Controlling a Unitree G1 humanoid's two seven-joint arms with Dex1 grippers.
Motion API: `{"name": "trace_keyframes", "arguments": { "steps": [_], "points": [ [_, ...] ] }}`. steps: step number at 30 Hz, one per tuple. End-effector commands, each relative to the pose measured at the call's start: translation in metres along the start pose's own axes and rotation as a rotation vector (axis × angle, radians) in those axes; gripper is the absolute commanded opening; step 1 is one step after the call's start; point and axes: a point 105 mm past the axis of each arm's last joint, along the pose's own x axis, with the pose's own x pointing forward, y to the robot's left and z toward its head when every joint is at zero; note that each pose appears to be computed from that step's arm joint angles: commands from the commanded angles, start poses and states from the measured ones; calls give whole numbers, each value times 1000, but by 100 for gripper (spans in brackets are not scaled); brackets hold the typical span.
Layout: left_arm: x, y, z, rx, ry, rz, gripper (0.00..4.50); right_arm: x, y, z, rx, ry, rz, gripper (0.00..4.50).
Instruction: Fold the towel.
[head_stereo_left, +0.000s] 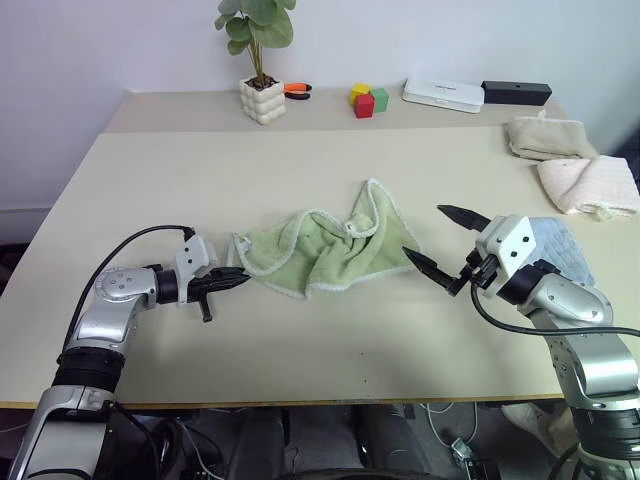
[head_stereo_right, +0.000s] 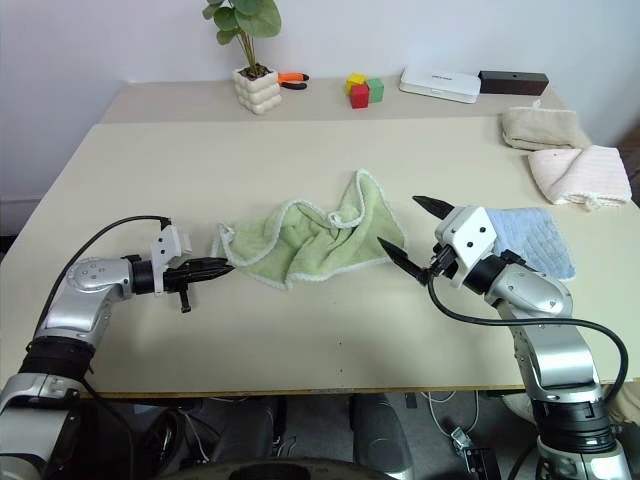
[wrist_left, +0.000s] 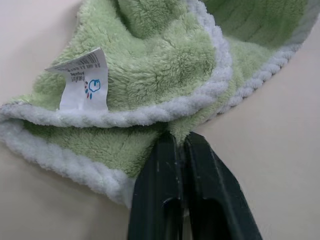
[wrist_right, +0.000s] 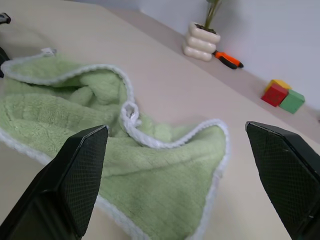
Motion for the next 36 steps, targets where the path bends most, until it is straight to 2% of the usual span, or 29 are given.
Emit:
{"name": "trace_keyframes", "arguments": {
  "steps": [1, 5, 10, 14, 31, 34, 36],
  "points": [
    [-9, 2, -8, -73, 23, 22, 5, -2, -5, 3, -94, 0, -8, 450],
    [-23, 15, 22, -110, -132, 82, 5, -7, -13, -27, -482, 169, 96, 450],
    [-28, 25, 35, -93, -209, 178, 5, -1, -10, -38, -631, 179, 227, 450],
    [-27, 17, 38, -110, -211, 147, 5, 3, 7, -54, -623, 187, 304, 450],
    [-24, 10, 42, -81, -195, 142, 5, 34, 17, -98, -541, 342, 310, 450],
    [-24, 10, 45, -81, -198, 140, 0, 43, 20, -102, -521, 355, 309, 367],
    [-25, 11, 46, -82, -198, 139, 0, 51, 17, -103, -531, 358, 270, 270]
  ]
}}
